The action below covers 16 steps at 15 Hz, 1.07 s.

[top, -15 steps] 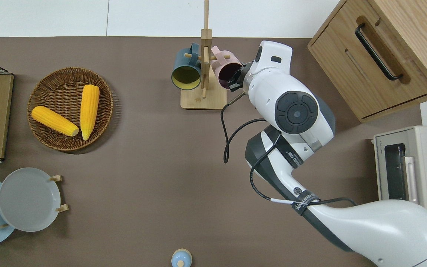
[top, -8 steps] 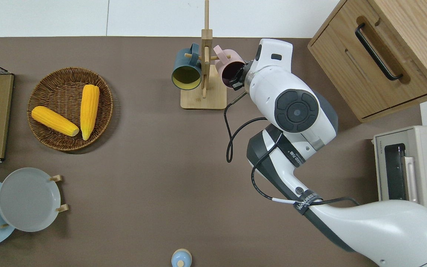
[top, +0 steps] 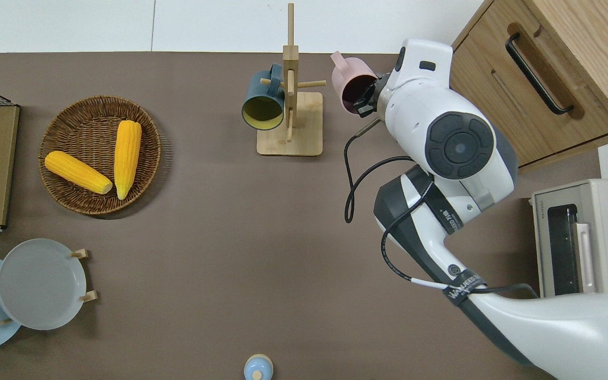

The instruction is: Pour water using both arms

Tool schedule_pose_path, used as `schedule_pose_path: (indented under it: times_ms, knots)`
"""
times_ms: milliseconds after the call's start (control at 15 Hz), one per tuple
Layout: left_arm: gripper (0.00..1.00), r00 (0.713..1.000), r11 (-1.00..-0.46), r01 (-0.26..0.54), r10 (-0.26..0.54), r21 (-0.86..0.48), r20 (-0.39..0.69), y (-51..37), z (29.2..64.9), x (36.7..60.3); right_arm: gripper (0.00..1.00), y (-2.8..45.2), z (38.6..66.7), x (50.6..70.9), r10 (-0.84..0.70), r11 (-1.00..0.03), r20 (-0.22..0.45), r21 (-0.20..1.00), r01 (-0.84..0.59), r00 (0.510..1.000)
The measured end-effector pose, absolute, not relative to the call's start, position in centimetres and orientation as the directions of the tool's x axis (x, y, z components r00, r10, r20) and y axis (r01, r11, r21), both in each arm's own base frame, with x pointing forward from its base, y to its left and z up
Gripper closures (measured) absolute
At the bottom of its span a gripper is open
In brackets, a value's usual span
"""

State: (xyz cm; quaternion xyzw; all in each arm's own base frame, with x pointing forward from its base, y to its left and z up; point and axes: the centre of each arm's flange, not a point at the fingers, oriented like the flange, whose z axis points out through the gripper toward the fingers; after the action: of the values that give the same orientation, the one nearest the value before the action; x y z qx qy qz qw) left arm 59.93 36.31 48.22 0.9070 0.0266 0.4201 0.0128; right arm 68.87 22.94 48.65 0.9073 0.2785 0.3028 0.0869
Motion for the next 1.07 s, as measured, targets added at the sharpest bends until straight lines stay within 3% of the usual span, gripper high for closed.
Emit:
schedule_pose_path:
  times_ms: [333, 600, 800, 1067]
  knots:
    - [0.37, 0.644, -0.999, 0.027, 0.048, 0.040, 0.764, 36.5, 50.6, 60.4, 0.95, 20.0, 50.1, 69.1, 0.553, -0.833, 0.480, 0.336, 0.439, 0.682]
    - [0.37, 0.692, -0.999, 0.029, 0.052, 0.044, 0.720, 35.9, 55.0, 60.6, 0.95, 17.8, 50.6, 69.4, 0.555, -0.831, 0.458, 0.342, 0.439, 0.694]
    - [0.37, 0.716, -0.997, 0.047, 0.074, 0.057, 0.694, 34.9, 58.1, 59.8, 0.95, 17.2, 50.7, 69.0, 0.533, -0.845, 0.416, 0.316, 0.432, 0.737]
    - [0.37, 0.778, -0.994, 0.078, 0.105, 0.070, 0.620, 32.4, 61.9, 58.1, 0.95, 16.7, 50.7, 66.8, 0.512, -0.848, 0.268, 0.308, 0.431, 0.816]
